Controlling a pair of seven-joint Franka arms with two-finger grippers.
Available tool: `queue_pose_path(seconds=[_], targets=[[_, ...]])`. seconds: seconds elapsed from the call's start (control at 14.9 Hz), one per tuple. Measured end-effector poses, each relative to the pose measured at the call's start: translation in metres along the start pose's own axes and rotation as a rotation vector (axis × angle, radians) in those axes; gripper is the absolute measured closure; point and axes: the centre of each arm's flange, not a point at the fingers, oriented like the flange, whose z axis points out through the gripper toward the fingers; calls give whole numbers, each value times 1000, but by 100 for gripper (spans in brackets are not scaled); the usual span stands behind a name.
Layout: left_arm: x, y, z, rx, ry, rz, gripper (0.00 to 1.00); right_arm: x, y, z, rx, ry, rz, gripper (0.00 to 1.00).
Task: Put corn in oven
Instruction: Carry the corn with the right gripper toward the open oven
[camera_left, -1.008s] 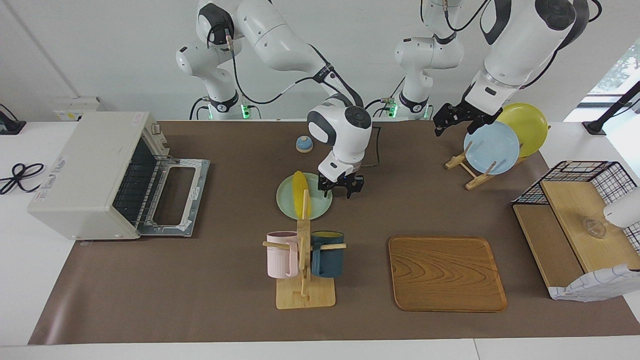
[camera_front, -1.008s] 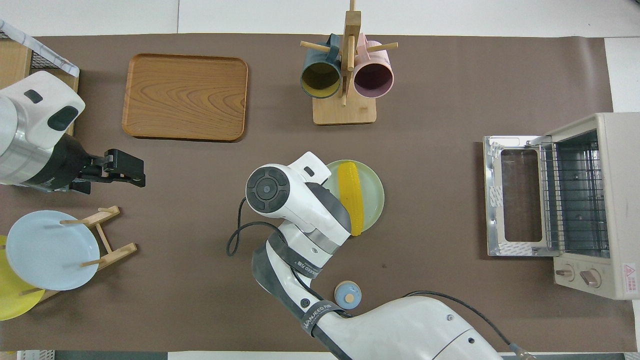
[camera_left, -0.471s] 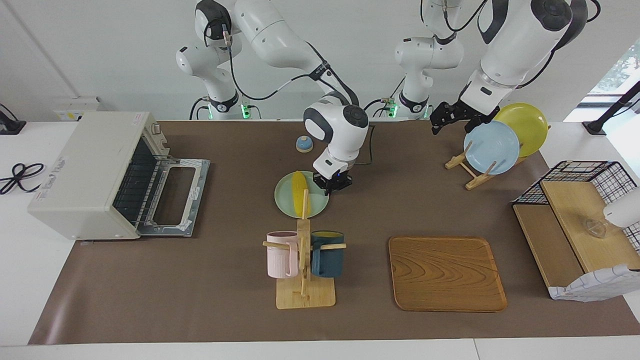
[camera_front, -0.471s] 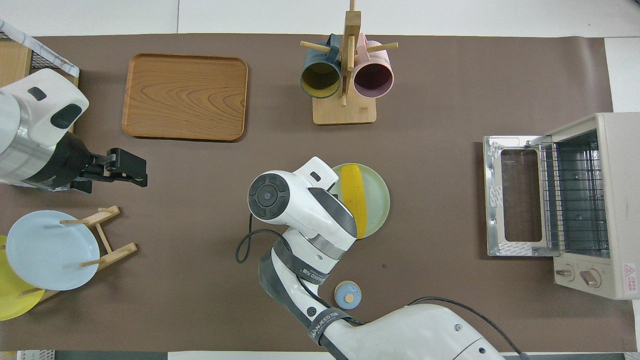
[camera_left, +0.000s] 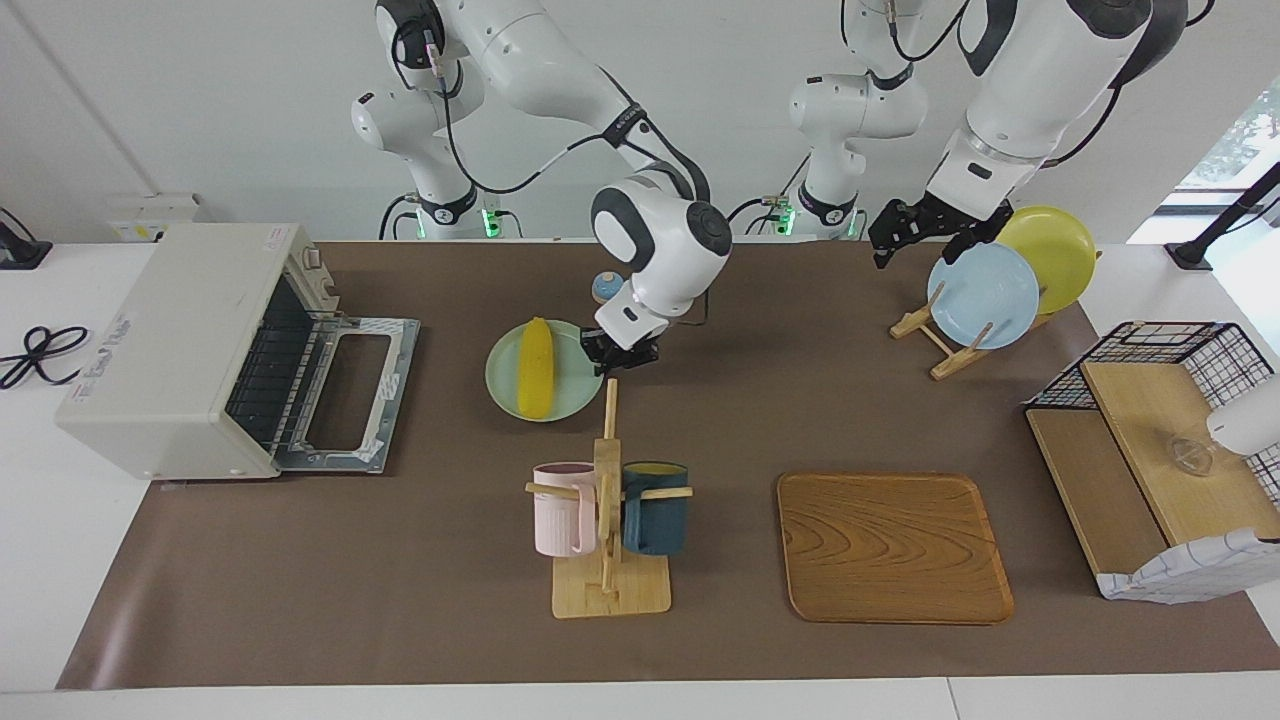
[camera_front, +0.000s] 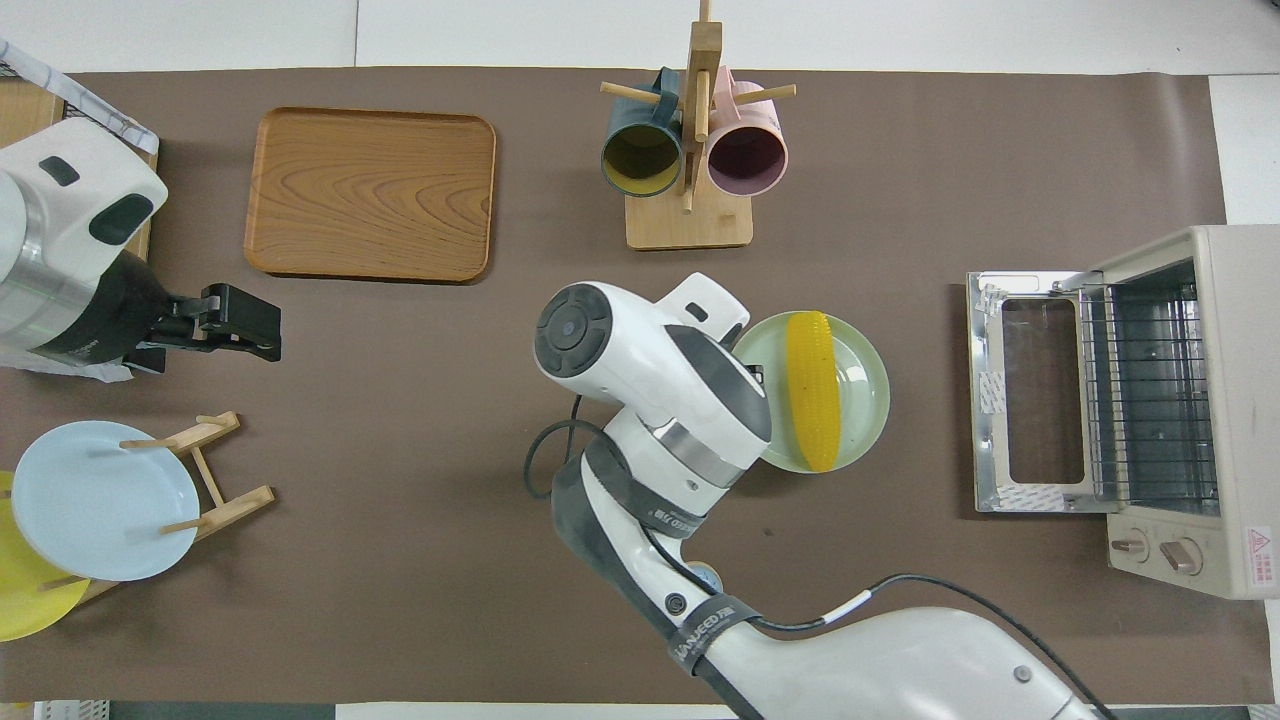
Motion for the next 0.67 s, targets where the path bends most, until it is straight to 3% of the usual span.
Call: queue_pose_path(seconds=[0.4,0.67], targets=[[1,-1,-1,1,4,-3,0,29,204,44,53,-119,-12,97],[2,-6,-2,-1,6,-12,0,27,265,88,23,-155,5,97]])
